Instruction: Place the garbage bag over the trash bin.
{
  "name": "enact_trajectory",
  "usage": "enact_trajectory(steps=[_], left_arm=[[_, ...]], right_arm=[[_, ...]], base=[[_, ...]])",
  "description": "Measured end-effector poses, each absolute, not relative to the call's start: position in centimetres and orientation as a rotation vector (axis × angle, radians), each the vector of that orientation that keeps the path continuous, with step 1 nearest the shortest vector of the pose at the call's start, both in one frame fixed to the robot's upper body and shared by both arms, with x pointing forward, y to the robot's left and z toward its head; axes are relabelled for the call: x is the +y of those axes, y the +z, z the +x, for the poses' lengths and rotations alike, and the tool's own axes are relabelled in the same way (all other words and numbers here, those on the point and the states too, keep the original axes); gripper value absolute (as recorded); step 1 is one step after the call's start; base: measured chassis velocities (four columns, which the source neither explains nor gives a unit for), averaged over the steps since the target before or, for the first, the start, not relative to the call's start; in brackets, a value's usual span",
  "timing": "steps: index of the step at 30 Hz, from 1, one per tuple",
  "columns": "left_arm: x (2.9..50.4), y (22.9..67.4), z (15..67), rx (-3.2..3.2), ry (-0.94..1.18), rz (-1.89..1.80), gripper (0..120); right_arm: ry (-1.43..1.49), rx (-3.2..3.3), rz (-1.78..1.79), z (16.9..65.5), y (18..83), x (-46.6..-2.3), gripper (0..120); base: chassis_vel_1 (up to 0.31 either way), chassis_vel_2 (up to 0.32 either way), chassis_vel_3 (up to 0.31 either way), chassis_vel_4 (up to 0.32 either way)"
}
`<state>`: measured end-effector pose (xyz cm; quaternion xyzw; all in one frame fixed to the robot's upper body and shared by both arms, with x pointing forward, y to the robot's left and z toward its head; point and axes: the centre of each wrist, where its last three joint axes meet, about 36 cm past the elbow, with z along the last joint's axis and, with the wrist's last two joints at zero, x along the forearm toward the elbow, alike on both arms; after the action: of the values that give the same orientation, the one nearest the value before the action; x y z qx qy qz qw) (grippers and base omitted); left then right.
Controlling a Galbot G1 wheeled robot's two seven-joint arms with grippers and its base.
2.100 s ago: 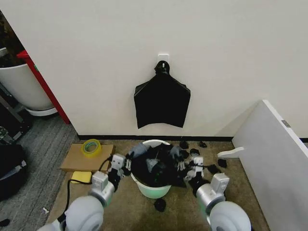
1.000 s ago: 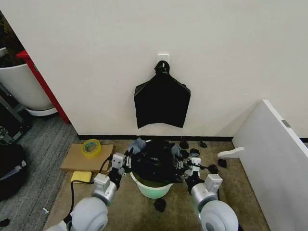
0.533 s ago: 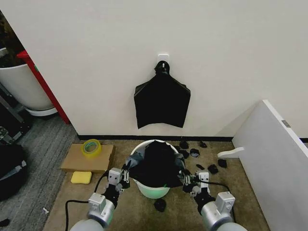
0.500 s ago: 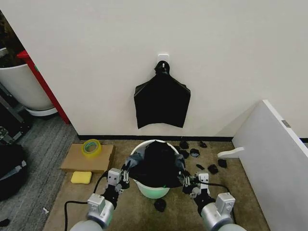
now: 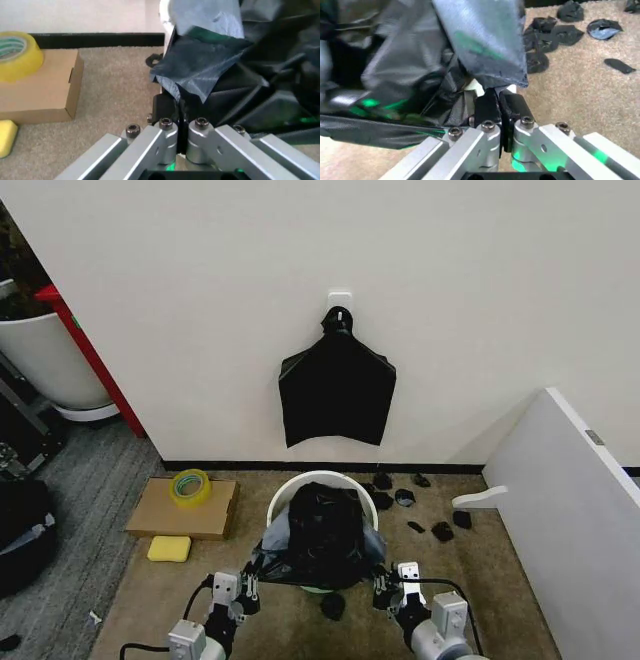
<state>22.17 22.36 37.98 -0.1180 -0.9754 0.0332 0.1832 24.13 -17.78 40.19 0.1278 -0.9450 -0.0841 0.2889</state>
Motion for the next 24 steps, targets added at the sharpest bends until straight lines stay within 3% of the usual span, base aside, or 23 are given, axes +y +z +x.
enact_trajectory(steps=[16,21,24], left_arm=[[22.2,36.6,24.8,-2.765,0.064,-0.297,0],[22.4,37.5,23.9,-2.747,-0.005,-0.286,15],[22.4,37.8,22.7,-2.732,-0.069,-0.294,29]], right_arm=[[-0.233,-2.559,0.281,25.3,38.4,-17.8,0],[-0.235,-2.554,0.283,23.9,38.8,-17.9,16],[-0.238,-2.556,0.288,22.5,39.4,-18.0,29]], base=[[0.000,0.000,0.000,0.000],[0.000,0.000,0.000,0.000],[0.000,0.000,0.000,0.000]])
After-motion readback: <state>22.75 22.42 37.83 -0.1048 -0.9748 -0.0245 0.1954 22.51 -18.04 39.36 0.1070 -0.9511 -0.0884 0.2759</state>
